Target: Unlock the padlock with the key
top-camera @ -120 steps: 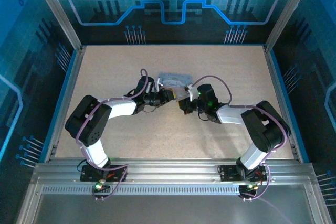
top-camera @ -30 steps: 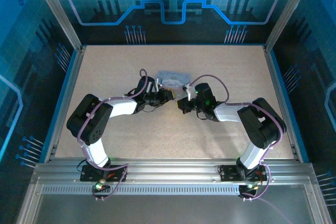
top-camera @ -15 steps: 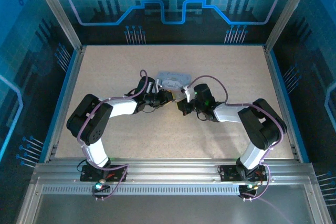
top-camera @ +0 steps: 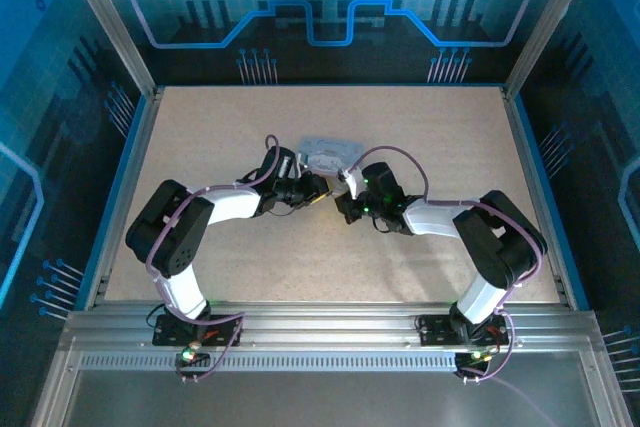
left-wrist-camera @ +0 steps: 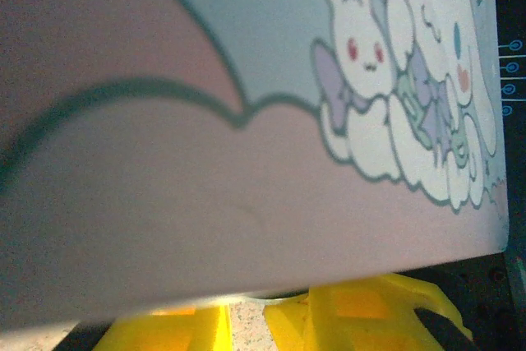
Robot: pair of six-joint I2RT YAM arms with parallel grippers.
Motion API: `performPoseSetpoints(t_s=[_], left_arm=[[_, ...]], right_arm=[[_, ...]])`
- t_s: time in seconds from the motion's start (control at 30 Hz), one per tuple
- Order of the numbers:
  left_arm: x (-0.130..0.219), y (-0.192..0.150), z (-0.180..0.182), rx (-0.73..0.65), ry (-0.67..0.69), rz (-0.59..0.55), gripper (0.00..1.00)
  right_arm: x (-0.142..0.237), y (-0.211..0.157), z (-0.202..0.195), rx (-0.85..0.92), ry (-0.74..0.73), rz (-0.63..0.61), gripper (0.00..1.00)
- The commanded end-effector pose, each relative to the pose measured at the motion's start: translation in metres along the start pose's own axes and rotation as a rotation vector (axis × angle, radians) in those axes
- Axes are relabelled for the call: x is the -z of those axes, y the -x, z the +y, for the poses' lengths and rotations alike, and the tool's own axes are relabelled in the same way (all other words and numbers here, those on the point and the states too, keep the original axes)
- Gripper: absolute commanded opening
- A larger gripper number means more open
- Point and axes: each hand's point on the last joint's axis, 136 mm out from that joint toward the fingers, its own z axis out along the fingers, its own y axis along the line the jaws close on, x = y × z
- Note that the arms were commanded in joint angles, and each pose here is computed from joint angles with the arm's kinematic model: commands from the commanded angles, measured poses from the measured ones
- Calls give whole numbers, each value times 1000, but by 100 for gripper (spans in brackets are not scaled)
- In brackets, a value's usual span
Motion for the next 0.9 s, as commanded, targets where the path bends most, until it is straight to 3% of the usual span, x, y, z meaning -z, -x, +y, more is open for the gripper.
performPoseSetpoints(t_s=[0.0, 0.57, 0.87], left_arm=[[1, -19, -23, -10, -56, 78, 11], [0, -21, -21, -9, -55, 82, 11], [3, -20, -25, -3, -57, 77, 11]], right_arm=[[13, 74, 41, 74, 141, -237, 0], [27, 115, 42, 77, 162, -335, 0], [21, 82, 37, 63, 135, -270, 0]])
